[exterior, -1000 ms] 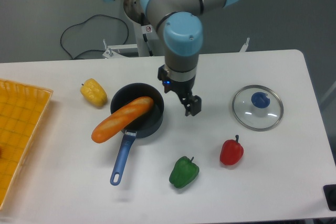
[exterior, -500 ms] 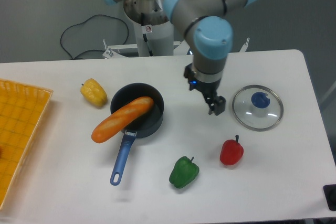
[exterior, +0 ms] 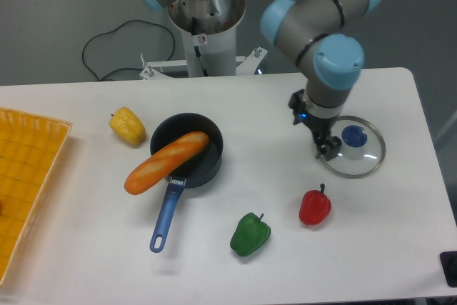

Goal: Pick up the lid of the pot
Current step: 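Lower the open gripper over the blue knob of the glass lid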

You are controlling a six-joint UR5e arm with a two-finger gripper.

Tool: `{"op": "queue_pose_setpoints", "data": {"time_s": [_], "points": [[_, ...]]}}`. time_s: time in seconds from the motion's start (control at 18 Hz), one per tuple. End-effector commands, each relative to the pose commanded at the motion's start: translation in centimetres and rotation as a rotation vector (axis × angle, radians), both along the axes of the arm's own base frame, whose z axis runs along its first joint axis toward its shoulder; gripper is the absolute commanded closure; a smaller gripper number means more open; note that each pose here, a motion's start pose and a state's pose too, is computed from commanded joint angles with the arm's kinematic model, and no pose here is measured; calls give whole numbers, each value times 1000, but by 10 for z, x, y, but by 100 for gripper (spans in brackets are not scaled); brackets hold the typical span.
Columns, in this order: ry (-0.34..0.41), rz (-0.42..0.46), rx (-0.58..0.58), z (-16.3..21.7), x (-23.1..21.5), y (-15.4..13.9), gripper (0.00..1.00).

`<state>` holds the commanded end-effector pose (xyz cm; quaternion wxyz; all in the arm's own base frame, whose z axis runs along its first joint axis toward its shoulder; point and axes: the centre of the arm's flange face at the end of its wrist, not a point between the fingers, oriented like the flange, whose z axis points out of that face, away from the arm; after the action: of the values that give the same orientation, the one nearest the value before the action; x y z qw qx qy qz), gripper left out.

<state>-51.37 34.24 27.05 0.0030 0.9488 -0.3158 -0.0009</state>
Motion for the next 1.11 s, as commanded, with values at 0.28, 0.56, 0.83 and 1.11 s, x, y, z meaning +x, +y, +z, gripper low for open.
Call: {"op": "queue_pose_setpoints", "data": {"time_s": [0.28,0.56,0.83,1.11], "points": [[29,-39,12,-15,-28,-24,0],[12,-96,82,-28,-53,-53,0],[2,-85,80,-34,-57,-62,0],[0,-88,71,-36,-61,-74,0]]}}
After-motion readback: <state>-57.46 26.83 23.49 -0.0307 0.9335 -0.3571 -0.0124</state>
